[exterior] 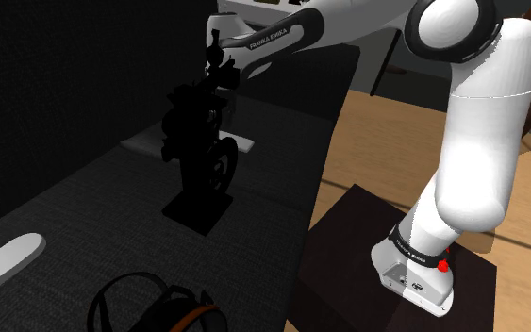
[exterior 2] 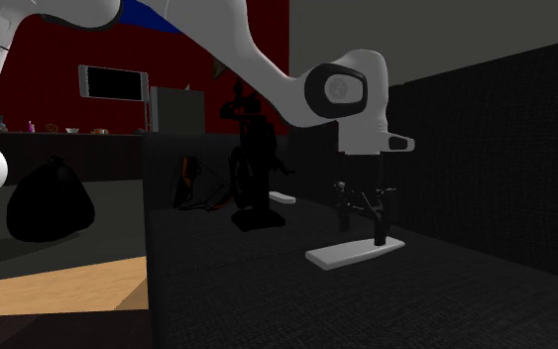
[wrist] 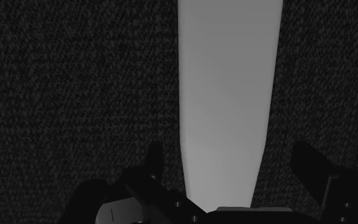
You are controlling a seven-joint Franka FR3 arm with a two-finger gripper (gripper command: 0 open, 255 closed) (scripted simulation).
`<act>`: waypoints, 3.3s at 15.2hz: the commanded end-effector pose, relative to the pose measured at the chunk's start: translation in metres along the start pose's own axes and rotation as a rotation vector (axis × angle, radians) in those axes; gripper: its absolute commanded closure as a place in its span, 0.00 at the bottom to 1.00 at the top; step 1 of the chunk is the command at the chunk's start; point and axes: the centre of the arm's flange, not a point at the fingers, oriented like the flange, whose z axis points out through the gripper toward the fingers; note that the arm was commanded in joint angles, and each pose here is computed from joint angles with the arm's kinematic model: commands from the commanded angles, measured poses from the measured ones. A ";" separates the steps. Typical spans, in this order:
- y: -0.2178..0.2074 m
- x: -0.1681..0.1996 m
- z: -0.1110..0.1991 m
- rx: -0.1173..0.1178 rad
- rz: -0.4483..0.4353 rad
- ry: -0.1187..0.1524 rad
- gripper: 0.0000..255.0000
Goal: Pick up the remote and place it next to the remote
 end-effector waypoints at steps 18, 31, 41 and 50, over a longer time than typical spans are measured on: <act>-0.001 0.000 0.024 0.000 0.000 0.001 1.00; 0.000 0.000 -0.029 0.000 0.000 0.001 1.00; -0.039 0.003 -0.064 0.000 0.000 0.001 1.00; -0.157 0.010 -0.067 0.000 0.000 0.001 1.00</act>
